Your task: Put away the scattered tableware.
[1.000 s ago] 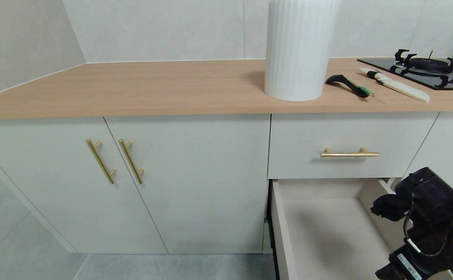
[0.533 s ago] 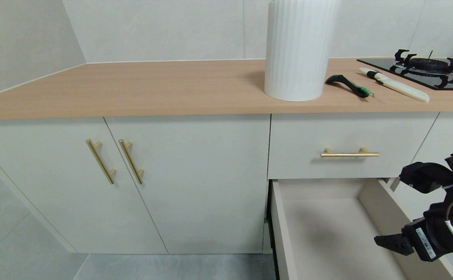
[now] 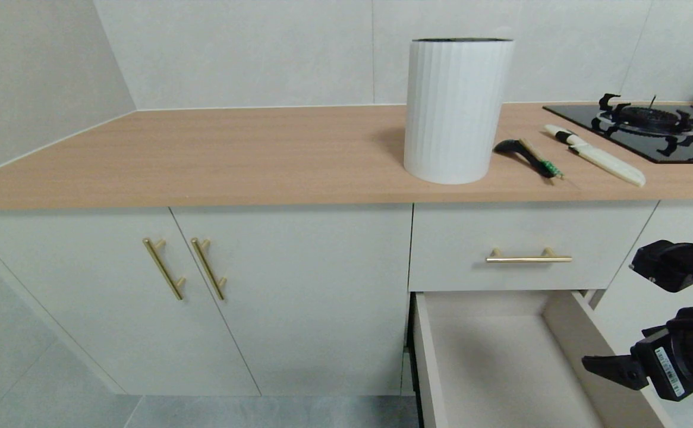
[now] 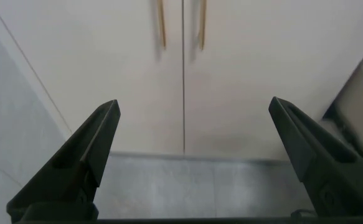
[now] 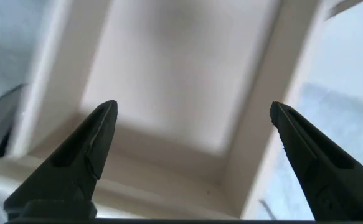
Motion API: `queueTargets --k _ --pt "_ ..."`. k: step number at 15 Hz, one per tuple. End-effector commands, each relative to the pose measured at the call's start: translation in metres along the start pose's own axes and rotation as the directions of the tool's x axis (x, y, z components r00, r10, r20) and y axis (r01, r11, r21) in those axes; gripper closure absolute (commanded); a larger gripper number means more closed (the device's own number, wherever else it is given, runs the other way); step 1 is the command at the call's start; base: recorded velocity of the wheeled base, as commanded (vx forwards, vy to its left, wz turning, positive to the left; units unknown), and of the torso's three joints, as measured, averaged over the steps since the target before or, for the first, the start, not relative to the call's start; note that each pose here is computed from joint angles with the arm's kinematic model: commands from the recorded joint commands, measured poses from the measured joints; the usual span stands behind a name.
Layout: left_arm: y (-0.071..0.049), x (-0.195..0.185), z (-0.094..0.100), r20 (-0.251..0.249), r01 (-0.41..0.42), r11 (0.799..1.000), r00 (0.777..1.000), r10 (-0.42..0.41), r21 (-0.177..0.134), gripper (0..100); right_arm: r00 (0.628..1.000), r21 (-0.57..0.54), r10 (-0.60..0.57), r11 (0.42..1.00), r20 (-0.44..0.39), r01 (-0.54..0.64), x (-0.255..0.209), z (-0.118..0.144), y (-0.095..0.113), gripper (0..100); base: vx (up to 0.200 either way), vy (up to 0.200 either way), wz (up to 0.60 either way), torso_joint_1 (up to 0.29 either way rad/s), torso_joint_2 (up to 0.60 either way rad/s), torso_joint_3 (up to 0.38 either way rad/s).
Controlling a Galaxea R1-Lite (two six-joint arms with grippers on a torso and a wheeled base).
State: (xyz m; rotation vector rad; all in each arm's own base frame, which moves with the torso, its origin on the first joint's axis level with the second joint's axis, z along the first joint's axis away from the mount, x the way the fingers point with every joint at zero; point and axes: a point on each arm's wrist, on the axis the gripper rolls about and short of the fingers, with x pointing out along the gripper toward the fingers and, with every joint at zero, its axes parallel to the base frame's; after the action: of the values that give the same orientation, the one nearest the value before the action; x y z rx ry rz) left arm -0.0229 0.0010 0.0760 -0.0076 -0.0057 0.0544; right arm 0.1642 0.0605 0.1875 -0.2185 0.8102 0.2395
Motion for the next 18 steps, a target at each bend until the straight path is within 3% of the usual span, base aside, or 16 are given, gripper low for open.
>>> queueTargets --k 1,11,14,16,18 --pt "0.000 0.000 0.000 -0.001 -0.001 1.000 1.000 0.001 0.000 0 1.000 0.000 0.000 1.000 0.000 0.000 0.000 0.000 0.000 0 0.000 0.000 0.00 0.124 -0.52 -0.290" --pt "0.000 0.000 0.000 -0.001 -0.001 1.000 1.000 0.001 0.000 0 1.000 -0.009 0.002 1.000 0.025 -0.002 -0.001 0.003 0.001 0 0.000 0.000 0.00 0.143 -0.39 -0.246" --pt "0.000 0.000 0.000 -0.001 -0.001 1.000 1.000 0.001 0.000 0 0.987 0.016 -0.032 0.999 0.155 0.030 -0.002 0.045 -0.003 0 0.000 0.000 0.00 0.009 -0.02 -0.011" --pt "0.000 0.000 0.000 -0.001 -0.001 1.000 1.000 0.001 0.000 0 0.979 0.110 -0.060 0.993 0.197 0.039 0.007 0.086 -0.010 0 0.000 0.000 0.00 0.000 0.00 0.000" --pt "0.000 0.000 0.000 -0.001 -0.001 1.000 1.000 0.001 0.000 0 0.968 0.295 -0.126 0.954 0.215 0.058 0.021 0.118 -0.011 0 0.000 0.000 0.00 0.000 0.00 0.000"
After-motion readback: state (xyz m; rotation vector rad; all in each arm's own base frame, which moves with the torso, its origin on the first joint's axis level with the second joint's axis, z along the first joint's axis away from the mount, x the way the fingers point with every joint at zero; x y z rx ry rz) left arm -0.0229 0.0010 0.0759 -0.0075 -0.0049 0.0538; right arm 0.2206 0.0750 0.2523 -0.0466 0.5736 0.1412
